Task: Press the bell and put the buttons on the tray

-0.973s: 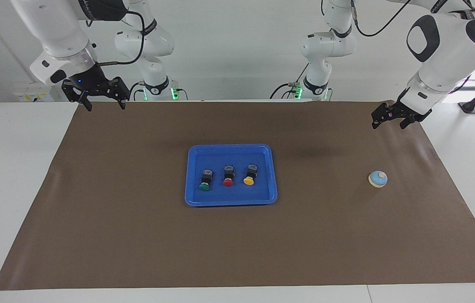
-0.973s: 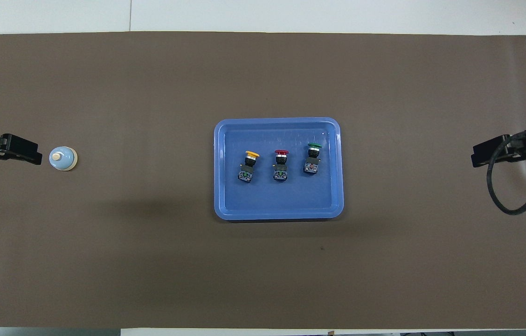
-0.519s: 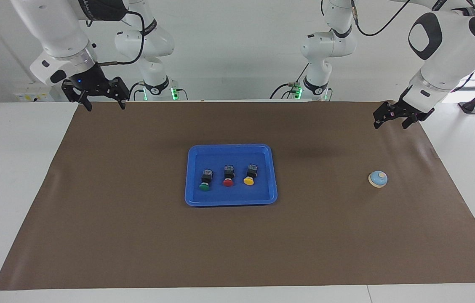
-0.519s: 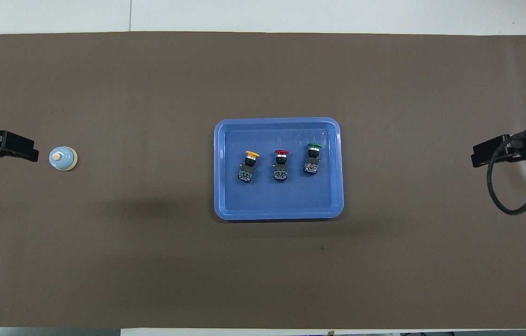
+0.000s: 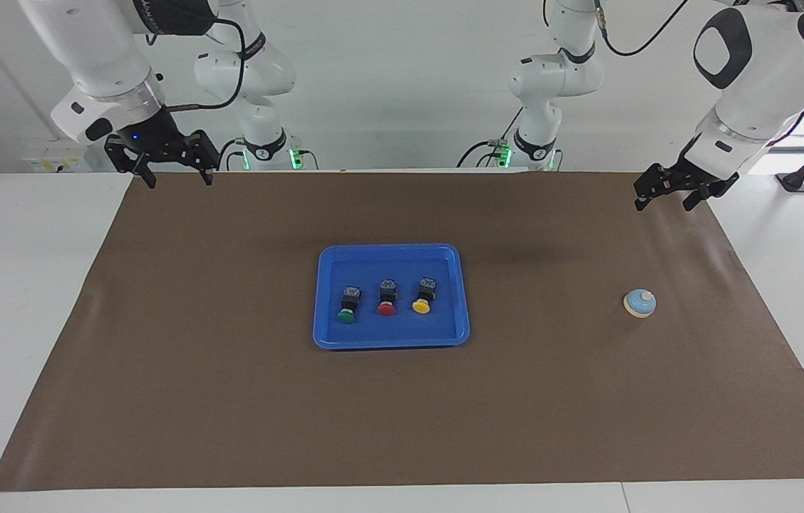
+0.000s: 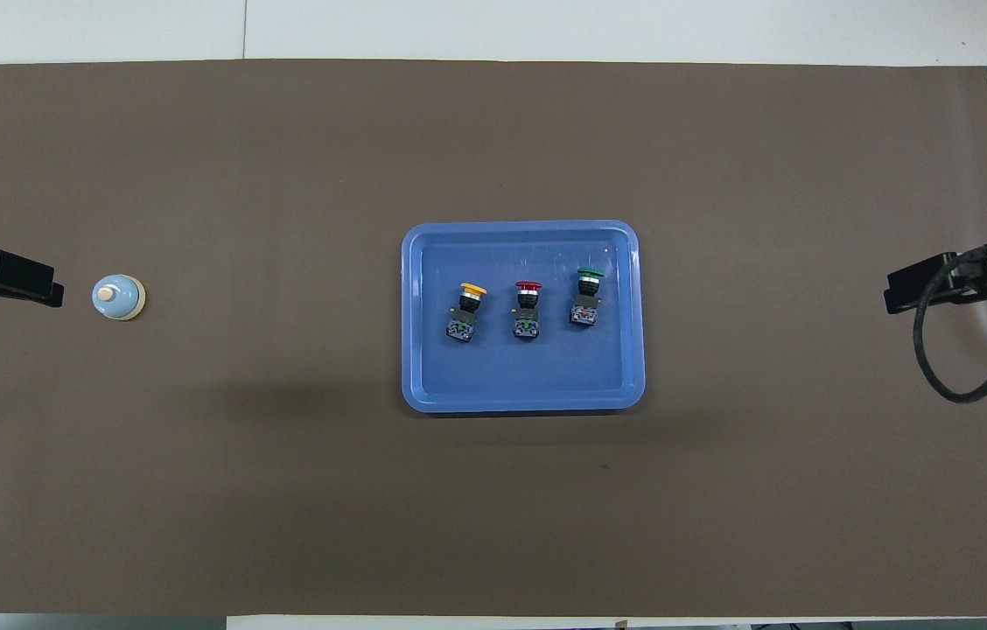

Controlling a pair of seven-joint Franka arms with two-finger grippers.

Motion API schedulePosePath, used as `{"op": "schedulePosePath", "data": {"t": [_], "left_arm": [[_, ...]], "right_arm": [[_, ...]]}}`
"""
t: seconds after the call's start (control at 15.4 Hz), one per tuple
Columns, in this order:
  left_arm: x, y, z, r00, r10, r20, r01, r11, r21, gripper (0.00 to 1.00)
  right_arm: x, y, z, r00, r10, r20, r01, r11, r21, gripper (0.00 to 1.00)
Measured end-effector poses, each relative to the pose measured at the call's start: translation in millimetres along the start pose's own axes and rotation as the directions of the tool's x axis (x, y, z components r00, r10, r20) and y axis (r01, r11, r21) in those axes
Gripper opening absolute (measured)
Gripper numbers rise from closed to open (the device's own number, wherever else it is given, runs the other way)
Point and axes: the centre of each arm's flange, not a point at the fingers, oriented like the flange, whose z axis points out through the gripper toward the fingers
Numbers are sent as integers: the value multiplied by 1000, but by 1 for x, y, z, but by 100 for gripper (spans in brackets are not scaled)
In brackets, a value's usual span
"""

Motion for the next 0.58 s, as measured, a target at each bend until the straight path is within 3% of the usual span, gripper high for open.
{"op": "schedulePosePath", "data": {"t": [0.58], "left_arm": [[0, 6, 0, 1000, 11, 0, -11, 1000, 1, 100]], "right_arm": [[0, 0, 0, 1000, 0, 0, 0, 1000, 0, 100]]}}
